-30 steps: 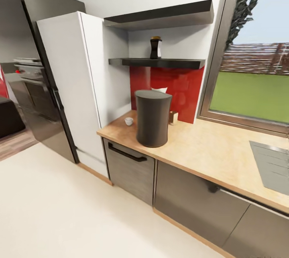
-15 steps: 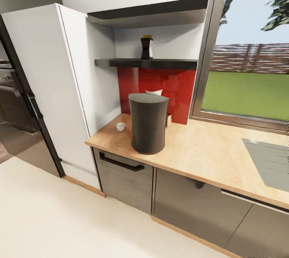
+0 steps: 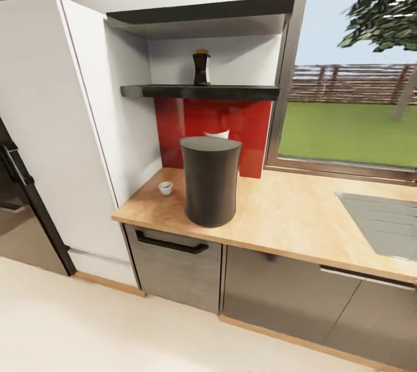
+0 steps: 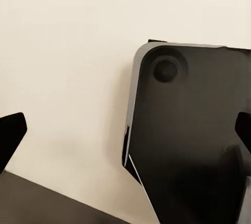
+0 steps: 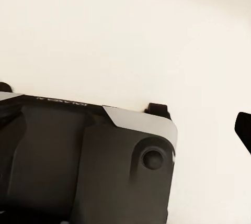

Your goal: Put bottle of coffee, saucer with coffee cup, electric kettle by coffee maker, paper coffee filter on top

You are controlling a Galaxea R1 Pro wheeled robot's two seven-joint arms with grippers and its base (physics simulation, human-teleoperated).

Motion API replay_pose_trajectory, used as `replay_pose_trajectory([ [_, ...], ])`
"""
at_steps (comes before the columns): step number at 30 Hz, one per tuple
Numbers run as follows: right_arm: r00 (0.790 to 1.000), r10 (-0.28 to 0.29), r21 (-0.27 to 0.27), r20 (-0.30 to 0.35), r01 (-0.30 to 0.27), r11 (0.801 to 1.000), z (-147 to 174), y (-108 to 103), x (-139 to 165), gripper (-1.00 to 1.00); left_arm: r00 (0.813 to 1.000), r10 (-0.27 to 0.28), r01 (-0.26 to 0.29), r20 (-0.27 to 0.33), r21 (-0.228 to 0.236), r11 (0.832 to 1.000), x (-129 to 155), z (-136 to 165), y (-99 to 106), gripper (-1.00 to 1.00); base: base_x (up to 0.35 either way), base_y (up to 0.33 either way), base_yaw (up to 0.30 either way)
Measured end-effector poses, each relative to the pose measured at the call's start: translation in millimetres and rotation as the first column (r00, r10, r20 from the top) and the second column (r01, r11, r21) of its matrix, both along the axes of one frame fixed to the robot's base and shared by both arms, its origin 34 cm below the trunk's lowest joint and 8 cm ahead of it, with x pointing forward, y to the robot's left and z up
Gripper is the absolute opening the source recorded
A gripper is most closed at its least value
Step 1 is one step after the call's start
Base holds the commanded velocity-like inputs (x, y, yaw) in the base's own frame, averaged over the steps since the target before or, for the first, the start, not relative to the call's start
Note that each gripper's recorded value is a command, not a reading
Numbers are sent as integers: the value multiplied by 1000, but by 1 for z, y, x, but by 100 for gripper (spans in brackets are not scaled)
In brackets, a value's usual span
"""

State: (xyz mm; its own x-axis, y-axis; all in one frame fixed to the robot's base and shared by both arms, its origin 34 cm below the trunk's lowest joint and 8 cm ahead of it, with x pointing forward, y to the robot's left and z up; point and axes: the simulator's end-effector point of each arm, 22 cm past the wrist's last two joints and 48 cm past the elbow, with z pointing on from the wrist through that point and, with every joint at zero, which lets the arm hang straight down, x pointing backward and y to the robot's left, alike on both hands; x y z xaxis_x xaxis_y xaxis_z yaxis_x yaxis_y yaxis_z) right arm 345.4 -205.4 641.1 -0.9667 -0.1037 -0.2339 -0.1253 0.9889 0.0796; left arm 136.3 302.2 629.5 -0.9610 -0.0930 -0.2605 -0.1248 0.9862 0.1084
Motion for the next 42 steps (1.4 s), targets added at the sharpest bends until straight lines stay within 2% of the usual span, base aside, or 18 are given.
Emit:
replay_pose_trajectory([
  [8, 1000, 0, 1, -1, 0, 1000, 0, 1, -1, 100, 1000, 0, 0, 0, 1, 1000, 0, 0, 1, 100, 1, 338, -261],
  [15, 1000, 2, 8, -1, -2, 1000, 0, 6, -1, 100, 1000, 0, 0, 0, -1, 1000, 0, 0, -1, 100, 0, 338, -56],
  [22, 1000, 7, 36, -2, -7, 999, 2, 27, -1, 100, 1000, 0, 0, 0, 1, 1000, 0, 0, 1, 100, 1, 338, -2],
  [35, 1000, 2, 31, 0, -2, 1000, 2, 25, -1, 100, 1000, -2, 2, 0, 2, 1000, 0, 0, 2, 100, 230, 250, -6],
  [42, 1000, 0, 30, 0, 0, 1000, 2, 23, 0, 100, 1000, -1, 1, 0, -2, 1000, 0, 0, -1, 100, 118, 86, -225],
])
